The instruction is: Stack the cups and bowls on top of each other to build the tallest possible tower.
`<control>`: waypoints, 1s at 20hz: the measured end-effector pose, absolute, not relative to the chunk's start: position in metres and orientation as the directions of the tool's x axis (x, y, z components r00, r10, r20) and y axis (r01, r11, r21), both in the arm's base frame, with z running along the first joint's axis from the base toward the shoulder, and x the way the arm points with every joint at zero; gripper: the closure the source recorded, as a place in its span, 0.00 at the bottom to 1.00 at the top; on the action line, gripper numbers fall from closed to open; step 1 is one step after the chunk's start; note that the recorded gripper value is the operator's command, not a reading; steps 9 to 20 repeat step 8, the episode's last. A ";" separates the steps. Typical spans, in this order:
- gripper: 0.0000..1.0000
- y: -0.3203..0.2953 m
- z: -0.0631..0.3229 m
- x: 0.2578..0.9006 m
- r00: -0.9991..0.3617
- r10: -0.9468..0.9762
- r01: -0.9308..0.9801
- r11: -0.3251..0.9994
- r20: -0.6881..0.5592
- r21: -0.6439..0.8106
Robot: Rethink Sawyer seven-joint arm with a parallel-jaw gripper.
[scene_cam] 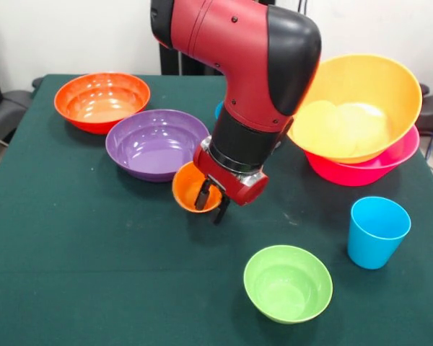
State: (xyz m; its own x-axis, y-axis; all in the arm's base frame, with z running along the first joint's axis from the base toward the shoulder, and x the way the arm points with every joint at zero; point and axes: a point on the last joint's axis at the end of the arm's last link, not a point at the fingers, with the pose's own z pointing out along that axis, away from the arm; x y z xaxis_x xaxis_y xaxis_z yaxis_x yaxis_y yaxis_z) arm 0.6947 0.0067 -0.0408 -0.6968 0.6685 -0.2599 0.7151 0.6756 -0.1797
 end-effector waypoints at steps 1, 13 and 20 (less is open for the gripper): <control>1.00 0.004 -0.037 0.696 -0.695 0.668 0.717 0.674 -0.267 -0.180; 1.00 0.000 -0.033 0.698 -0.694 0.664 0.717 0.672 -0.277 -0.184; 1.00 0.000 -0.033 0.698 -0.694 0.664 0.717 0.672 -0.277 -0.184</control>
